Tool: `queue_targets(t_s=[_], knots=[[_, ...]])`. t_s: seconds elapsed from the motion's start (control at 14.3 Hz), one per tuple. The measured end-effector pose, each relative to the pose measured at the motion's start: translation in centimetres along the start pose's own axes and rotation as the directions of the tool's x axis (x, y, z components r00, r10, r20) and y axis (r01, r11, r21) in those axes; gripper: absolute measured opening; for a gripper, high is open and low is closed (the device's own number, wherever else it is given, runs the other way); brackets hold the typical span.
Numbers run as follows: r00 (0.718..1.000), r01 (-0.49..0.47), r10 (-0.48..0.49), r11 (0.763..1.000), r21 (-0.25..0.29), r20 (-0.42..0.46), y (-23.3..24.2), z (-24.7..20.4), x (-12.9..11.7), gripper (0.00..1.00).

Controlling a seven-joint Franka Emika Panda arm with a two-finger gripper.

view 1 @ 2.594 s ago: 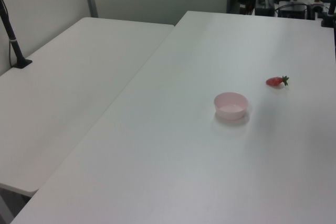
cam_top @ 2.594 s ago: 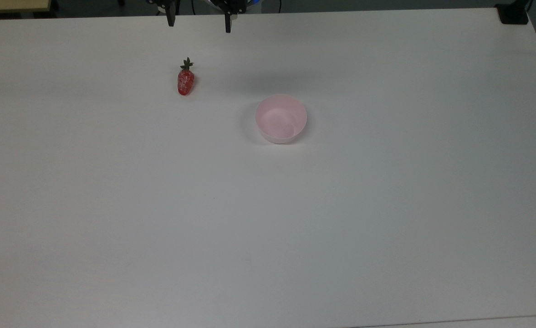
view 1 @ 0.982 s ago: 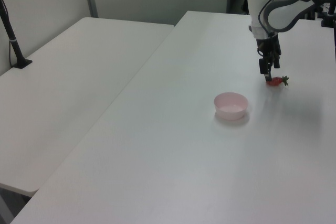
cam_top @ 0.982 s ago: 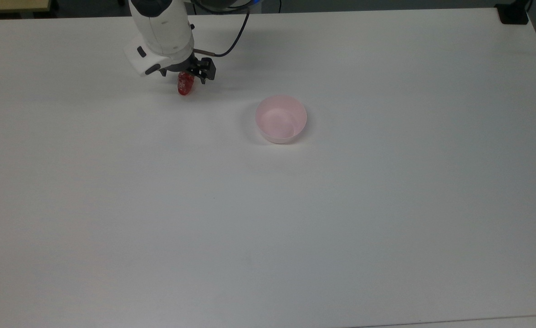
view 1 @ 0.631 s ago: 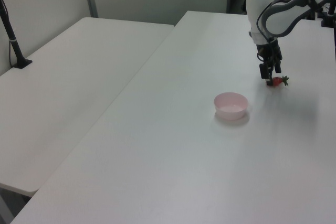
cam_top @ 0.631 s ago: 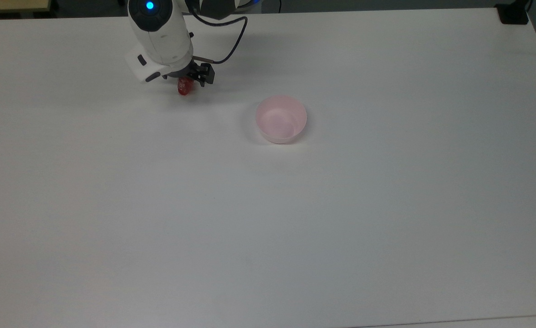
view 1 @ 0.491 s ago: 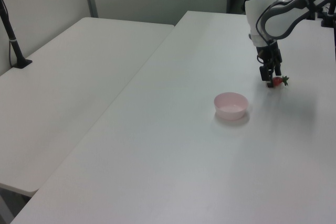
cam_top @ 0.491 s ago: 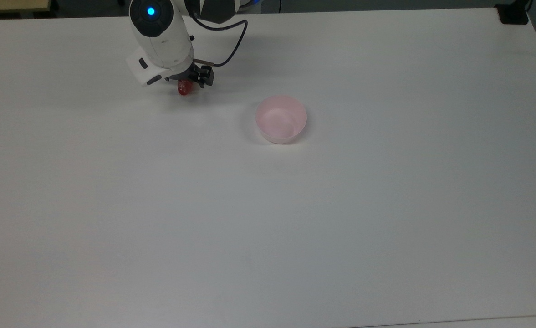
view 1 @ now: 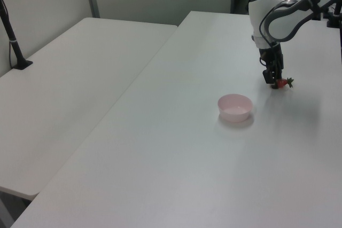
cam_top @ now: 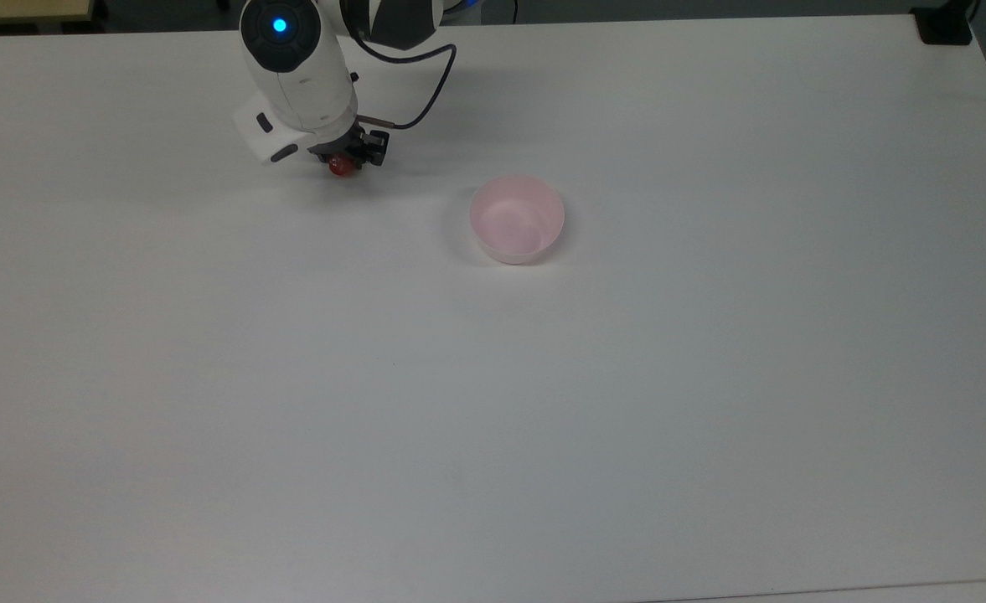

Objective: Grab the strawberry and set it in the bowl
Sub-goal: 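Close the gripper on the red strawberry, then lift the strawberry and carry it over the pink bowl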

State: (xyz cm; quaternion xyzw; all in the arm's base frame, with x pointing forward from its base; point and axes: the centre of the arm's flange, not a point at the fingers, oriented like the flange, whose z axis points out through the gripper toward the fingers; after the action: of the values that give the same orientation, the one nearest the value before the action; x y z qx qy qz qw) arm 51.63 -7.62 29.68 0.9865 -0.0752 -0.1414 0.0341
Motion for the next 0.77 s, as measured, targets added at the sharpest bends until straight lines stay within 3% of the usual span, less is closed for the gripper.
queue_targets(t_s=[0.35,0.77], knots=[[1.000,0.004,-0.004,1.000,-0.001,-0.001,-0.2,-0.5,0.1,0.41],[0.999,0.050,-0.048,0.997,0.064,-0.025,-4.8,-8.4,-0.2,0.41]])
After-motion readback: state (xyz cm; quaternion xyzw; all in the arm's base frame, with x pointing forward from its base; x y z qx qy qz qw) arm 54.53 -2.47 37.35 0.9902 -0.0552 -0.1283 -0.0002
